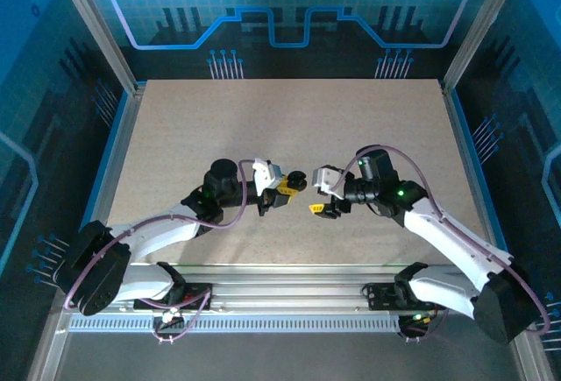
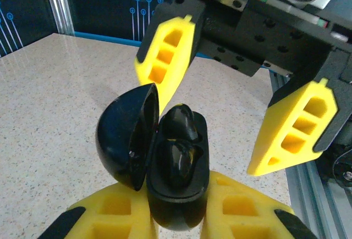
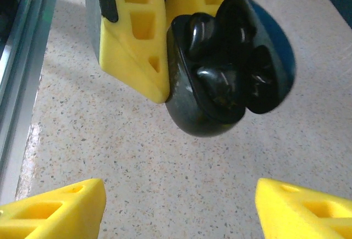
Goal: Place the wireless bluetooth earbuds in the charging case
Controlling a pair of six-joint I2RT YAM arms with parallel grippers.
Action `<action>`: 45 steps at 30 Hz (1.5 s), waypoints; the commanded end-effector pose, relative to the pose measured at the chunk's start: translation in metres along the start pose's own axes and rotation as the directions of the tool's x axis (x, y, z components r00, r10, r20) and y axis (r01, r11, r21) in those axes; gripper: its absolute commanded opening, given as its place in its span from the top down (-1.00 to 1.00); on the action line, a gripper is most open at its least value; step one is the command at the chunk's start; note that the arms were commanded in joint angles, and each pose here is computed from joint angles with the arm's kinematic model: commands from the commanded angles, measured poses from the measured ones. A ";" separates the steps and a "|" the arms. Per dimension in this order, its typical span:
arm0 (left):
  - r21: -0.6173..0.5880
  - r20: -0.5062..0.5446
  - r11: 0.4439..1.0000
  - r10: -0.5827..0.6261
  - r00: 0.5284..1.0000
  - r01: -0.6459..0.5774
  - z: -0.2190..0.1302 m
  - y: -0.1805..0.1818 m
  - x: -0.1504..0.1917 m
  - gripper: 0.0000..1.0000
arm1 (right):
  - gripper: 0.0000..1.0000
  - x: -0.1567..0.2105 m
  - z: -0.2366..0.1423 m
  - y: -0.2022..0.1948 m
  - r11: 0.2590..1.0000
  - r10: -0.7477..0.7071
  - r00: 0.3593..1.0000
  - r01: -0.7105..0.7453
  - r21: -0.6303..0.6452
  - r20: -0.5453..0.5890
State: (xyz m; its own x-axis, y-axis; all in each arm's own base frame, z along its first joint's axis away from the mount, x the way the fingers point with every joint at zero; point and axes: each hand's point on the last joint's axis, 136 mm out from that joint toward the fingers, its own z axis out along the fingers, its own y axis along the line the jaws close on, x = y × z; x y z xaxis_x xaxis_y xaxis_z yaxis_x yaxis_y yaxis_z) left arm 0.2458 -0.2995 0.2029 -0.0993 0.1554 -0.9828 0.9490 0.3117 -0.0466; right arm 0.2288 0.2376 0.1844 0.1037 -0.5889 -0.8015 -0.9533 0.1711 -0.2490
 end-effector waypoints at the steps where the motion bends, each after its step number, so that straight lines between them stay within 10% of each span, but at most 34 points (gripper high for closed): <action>1: 0.040 0.063 0.996 0.071 0.995 -0.074 -0.002 -0.009 -0.029 0.68 | -0.45 -0.018 0.001 -0.002 0.998 -0.063 0.997 0.064 -0.027 0.038; 18: 0.030 0.051 0.997 0.066 0.996 -0.068 -0.001 -0.007 -0.026 0.68 | -0.06 -0.054 -0.004 0.014 0.961 -0.196 0.958 0.230 -0.156 0.209; 45: 0.028 0.056 0.997 0.076 0.996 -0.077 -0.004 -0.009 -0.027 0.69 | 0.02 -0.062 -0.021 -0.018 0.983 -0.164 0.956 0.179 -0.042 0.243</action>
State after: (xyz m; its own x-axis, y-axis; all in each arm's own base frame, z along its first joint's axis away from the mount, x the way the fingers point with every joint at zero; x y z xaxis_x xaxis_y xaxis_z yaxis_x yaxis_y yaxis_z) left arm 0.2410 -0.3026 0.2145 -0.0747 0.1484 -0.9861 0.9591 0.2816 -0.0302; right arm 0.2277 0.2511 0.2391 0.3297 -0.4142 -0.8484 -0.9265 0.0305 -0.3750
